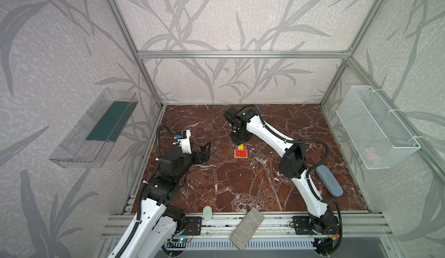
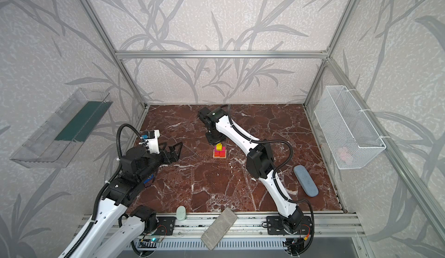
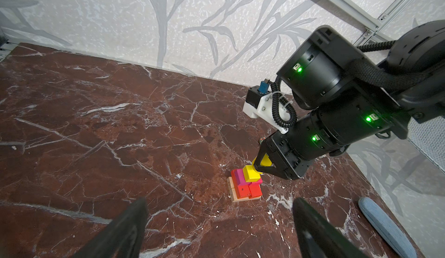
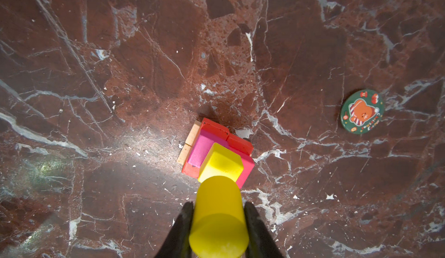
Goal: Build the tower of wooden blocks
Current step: 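Lower the yellow cylinder onto the yellow cube with the right gripper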
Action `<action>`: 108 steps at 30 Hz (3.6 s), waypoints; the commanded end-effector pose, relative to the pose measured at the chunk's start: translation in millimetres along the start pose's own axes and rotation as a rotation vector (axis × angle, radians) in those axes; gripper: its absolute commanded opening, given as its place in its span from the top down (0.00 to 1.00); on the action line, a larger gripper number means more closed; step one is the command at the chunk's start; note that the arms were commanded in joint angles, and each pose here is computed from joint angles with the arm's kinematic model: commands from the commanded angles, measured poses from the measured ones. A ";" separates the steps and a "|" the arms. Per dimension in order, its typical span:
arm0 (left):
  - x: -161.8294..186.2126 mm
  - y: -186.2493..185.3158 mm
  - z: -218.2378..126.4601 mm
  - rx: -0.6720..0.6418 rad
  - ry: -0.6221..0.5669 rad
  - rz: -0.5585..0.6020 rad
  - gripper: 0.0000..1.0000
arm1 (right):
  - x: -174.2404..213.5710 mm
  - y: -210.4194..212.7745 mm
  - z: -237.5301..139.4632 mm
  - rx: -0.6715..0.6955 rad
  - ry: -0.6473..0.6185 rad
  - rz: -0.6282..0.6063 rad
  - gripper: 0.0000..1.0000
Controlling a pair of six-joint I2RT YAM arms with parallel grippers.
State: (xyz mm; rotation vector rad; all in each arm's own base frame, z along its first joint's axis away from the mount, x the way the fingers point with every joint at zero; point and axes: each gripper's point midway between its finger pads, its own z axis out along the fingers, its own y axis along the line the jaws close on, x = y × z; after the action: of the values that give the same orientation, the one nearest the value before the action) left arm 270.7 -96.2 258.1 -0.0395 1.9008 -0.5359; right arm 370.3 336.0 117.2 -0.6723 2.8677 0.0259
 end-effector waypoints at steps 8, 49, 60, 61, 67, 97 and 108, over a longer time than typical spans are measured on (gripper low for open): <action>-9.6 -0.8 -4.4 -0.008 -0.024 0.022 0.08 | 3.4 4.1 11.6 -0.005 0.022 0.005 1.00; -8.7 -0.1 -4.5 -0.011 -0.020 0.021 0.08 | 9.9 -7.4 19.9 0.011 0.035 0.034 1.00; -7.9 0.5 -4.4 -0.013 -0.019 0.022 0.08 | 8.3 -10.7 16.2 0.011 0.025 0.043 0.85; -7.8 0.8 -4.3 -0.014 -0.018 0.020 0.08 | 8.5 -10.8 16.0 0.011 0.025 0.044 0.84; -7.8 0.2 -4.3 -0.012 -0.018 0.022 0.08 | 8.5 -11.1 15.2 0.012 0.024 0.045 0.75; -7.9 -0.4 -4.4 -0.009 -0.018 0.022 0.08 | 9.2 -13.7 8.5 0.015 0.011 0.055 0.69; -8.1 -1.1 -4.5 -0.006 -0.019 0.021 0.08 | 8.7 -15.3 7.4 0.014 0.007 0.065 0.56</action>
State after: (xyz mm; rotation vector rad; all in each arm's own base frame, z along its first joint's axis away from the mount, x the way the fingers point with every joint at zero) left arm 270.9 -95.5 257.8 -0.0359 1.9009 -0.5266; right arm 370.7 325.0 89.4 -0.6098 2.9135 0.0058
